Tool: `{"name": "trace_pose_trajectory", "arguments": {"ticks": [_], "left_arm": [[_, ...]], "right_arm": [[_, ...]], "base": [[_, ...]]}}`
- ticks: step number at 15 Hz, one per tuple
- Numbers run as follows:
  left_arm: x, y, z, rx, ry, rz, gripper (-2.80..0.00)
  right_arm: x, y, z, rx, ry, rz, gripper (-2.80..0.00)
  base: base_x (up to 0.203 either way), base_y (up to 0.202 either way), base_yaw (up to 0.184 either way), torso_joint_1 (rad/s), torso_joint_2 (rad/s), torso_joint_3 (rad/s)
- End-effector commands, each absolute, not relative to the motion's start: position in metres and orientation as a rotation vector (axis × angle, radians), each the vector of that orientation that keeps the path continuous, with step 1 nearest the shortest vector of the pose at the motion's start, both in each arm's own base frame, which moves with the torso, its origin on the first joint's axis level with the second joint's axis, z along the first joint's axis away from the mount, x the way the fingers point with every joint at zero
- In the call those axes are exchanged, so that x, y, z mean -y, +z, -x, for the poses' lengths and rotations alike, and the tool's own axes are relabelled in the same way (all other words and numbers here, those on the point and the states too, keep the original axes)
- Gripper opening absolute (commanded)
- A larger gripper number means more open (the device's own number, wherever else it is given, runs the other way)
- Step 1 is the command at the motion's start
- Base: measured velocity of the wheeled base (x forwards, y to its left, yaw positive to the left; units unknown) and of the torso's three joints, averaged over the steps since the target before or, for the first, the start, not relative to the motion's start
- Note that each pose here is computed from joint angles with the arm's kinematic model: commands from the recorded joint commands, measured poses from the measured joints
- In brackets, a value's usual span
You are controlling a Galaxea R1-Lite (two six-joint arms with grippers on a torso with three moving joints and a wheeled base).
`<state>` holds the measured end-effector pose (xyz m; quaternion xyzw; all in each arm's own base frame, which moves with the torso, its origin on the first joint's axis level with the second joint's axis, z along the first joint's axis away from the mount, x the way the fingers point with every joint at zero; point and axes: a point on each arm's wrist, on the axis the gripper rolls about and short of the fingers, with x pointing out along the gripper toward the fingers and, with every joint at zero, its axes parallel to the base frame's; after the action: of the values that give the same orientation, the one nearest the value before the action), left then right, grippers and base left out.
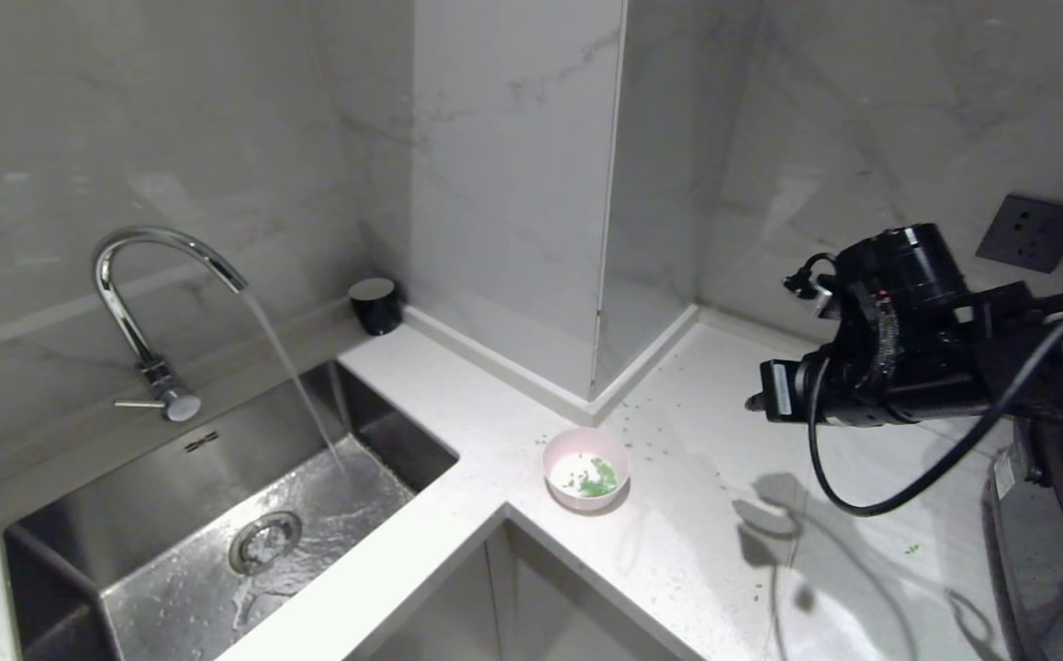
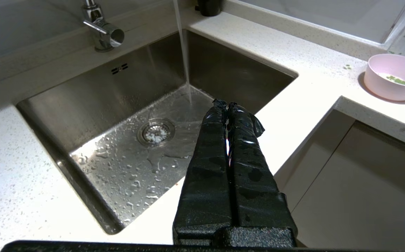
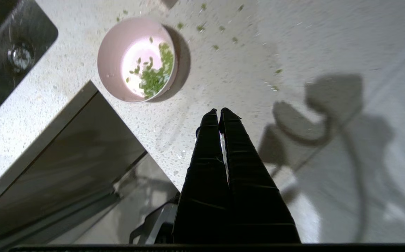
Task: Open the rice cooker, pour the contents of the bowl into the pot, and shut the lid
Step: Pick up the bowl on the table
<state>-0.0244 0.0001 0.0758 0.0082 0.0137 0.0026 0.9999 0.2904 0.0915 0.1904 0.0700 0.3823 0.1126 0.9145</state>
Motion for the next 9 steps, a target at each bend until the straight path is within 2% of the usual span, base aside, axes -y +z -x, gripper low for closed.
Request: {"name": "trace_pose_trajectory", "arguments": {"ticks": [1, 5, 9], "left_arm": [[0.000, 0.076, 0.025, -0.031, 0.006, -0.020, -2.80], [0.000, 0.076, 0.025, -0.031, 0.006, -0.020, -2.80], [0.000, 0.076, 0.025, -0.029, 0.006, -0.020, -2.80]], "right_arm": [[-0.071, 0.238, -0.237, -0.603, 0.173, -0.138, -2.80], [-0.050, 0.267, -0.179, -0.415, 0.051, 0.030, -2.80], [-0.024, 0.288, -0.106, -0.211, -0.058, 0.062, -2.80]], "base": [[0.000, 0.000, 0.000, 0.000, 0.00, 0.000], [0.000, 0.000, 0.000, 0.000, 0.00, 0.000], [0.000, 0.000, 0.000, 0.000, 0.00, 0.000]]}}
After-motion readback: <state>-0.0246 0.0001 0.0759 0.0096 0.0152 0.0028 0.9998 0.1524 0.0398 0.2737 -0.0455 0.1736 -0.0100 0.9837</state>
